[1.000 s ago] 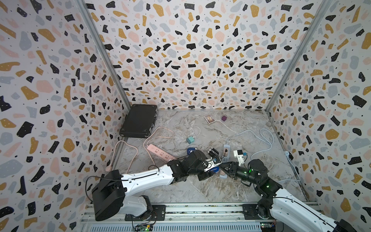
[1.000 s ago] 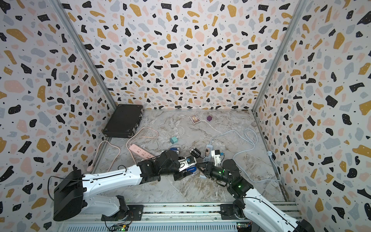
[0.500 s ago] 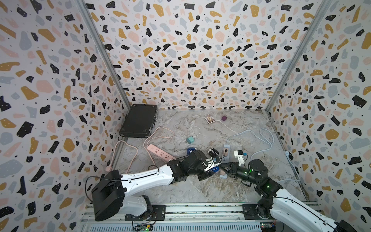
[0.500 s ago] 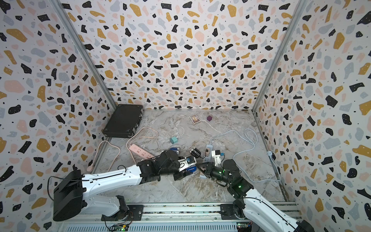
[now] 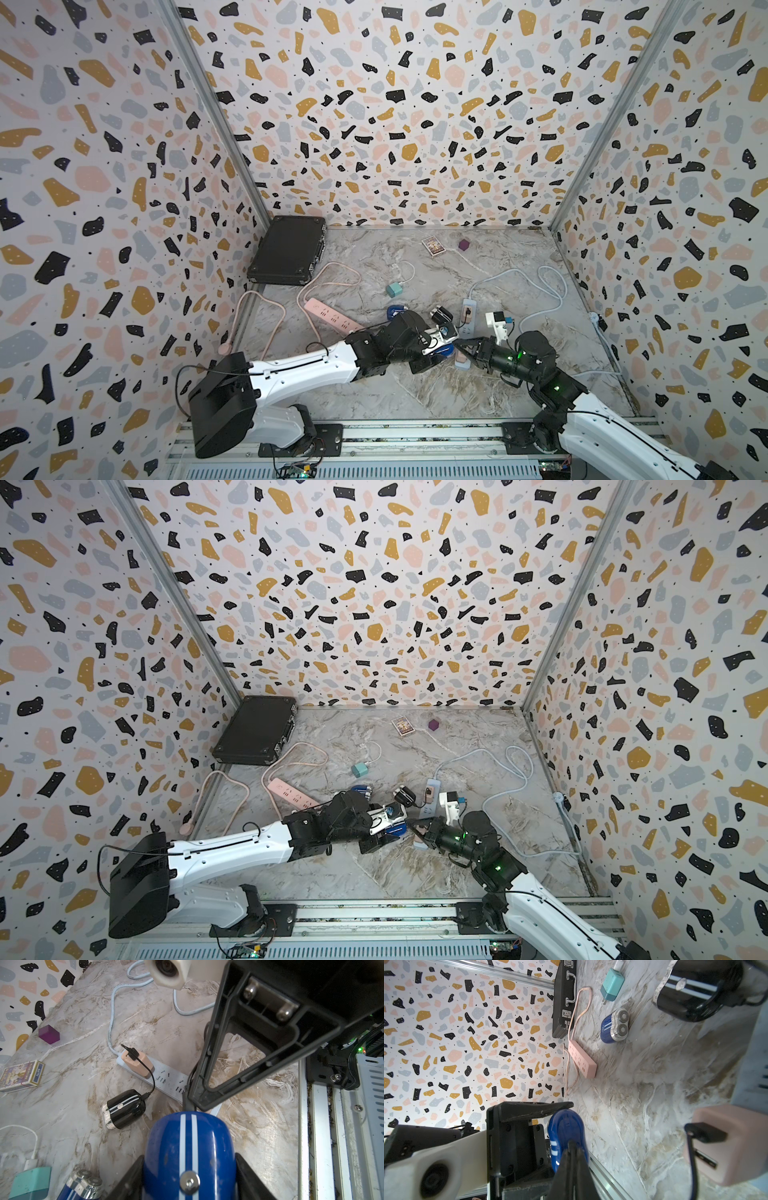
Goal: Unplug the electric shaver
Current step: Remove the charging cable from the electric shaver.
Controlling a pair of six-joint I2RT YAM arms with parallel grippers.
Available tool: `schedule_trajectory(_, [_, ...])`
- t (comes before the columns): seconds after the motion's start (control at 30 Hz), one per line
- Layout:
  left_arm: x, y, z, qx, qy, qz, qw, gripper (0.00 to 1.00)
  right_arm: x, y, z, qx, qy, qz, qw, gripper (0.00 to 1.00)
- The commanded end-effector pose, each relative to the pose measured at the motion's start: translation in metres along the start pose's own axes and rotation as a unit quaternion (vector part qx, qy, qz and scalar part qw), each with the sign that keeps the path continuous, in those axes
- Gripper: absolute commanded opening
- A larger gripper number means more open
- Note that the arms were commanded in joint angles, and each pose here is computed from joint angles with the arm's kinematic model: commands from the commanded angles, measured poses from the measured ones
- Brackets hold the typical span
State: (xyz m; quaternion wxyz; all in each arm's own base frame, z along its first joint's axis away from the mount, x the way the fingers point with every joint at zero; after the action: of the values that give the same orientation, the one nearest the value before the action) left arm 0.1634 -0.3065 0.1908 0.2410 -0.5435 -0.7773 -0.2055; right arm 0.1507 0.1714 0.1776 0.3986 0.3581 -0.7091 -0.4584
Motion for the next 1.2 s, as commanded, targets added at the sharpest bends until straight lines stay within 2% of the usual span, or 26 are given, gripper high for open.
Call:
schedule_trajectory(0.0, [0.012, 0.003, -0.024, -0.005, -0.041, -0.006, 0.999, 0.46, 0.000, 0.005, -0.001, 0.009, 0.000, -0.015, 1.000, 0.31])
schedule_trajectory(0.07, [0.012, 0.003, -0.023, -0.004, -0.041, -0.005, 0.999, 0.46, -0.001, 0.004, -0.002, 0.009, -0.003, -0.015, 1.000, 0.35])
schedule_trajectory(0.2, [0.013, 0.003, -0.023, -0.005, -0.040, -0.006, 0.999, 0.46, -0.002, 0.007, -0.003, 0.010, -0.006, -0.021, 1.000, 0.35])
schedule_trajectory(0.63, [0.011, 0.003, -0.021, -0.006, -0.034, -0.006, 0.999, 0.46, 0.006, 0.028, -0.006, 0.024, -0.015, -0.062, 0.998, 0.31])
schedule_trajectory(0.87, [0.011, 0.004, -0.022, -0.007, -0.033, -0.008, 0.999, 0.46, 0.004, 0.016, -0.003, 0.018, -0.008, -0.033, 0.999, 0.30])
schedule_trajectory(1.17, [0.012, 0.004, -0.023, -0.007, -0.034, -0.008, 0.999, 0.46, -0.003, 0.013, -0.005, 0.015, -0.008, -0.034, 0.999, 0.29])
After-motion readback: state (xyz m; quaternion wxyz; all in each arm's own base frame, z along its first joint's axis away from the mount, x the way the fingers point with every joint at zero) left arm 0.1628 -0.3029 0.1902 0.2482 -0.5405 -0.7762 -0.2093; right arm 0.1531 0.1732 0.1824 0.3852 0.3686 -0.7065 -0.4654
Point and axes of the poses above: each gripper's point midway between its finger pads, its own x axis back along the fingers, its own y axis along the line the jaws close on, z = x × y, the point moved 6 cm from there along x, back along the fingers, and after that the axes turned 5 degrees about x, right-handed, at the moved point
